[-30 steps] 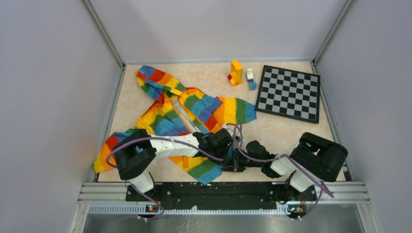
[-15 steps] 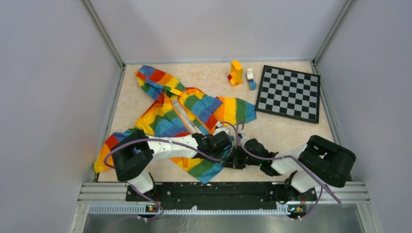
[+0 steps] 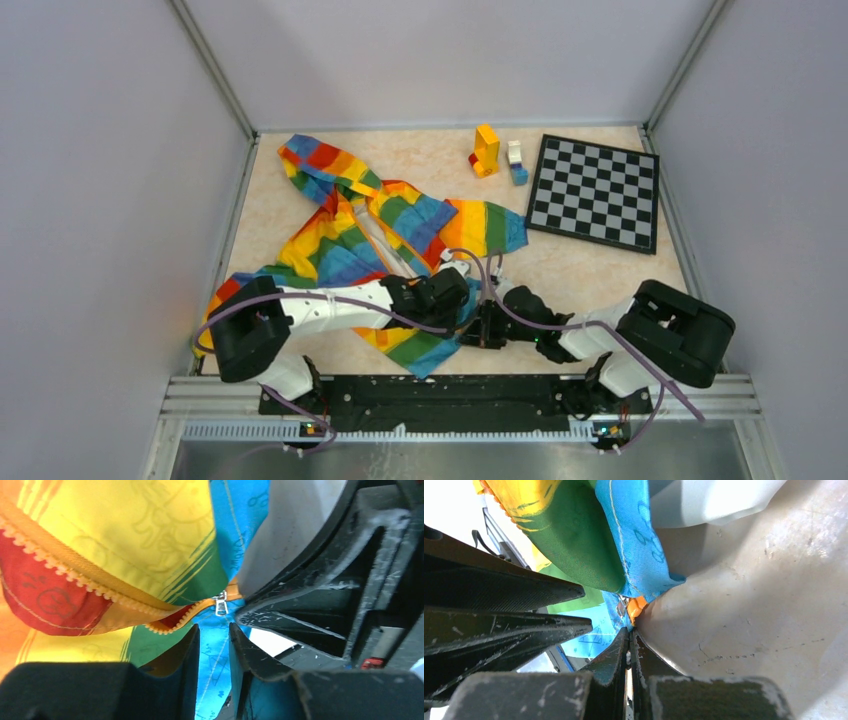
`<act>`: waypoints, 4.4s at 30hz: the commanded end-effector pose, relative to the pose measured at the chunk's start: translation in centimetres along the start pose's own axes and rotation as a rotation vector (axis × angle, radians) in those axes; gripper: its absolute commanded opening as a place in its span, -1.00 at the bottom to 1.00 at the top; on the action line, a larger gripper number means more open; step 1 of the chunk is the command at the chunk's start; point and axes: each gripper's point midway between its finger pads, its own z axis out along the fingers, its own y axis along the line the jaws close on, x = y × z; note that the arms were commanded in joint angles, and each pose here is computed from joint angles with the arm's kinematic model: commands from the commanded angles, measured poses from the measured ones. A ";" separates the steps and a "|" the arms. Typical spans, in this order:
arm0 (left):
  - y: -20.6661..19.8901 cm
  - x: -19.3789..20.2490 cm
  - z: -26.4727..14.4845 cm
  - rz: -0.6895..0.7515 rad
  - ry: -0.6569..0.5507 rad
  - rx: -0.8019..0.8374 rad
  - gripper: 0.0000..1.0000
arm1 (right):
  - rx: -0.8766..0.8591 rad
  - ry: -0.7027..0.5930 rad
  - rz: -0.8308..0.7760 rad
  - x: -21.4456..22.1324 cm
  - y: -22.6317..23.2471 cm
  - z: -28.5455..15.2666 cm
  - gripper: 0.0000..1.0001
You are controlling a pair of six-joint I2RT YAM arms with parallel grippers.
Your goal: Zip up the jacket
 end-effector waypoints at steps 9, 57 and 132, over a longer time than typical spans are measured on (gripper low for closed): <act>-1.3 -0.4 1.1 -0.004 0.013 0.005 -0.35 | 0.032 0.020 -0.017 1.1 -1.4 -0.2 -1.00; -0.8 -2.4 3.3 0.057 -0.020 -0.095 -0.64 | 0.052 0.001 0.012 0.8 -1.8 0.1 -1.00; 1.3 -1.1 3.8 0.231 0.056 -0.039 -0.68 | 0.050 -0.015 0.021 0.8 -2.1 0.0 -1.00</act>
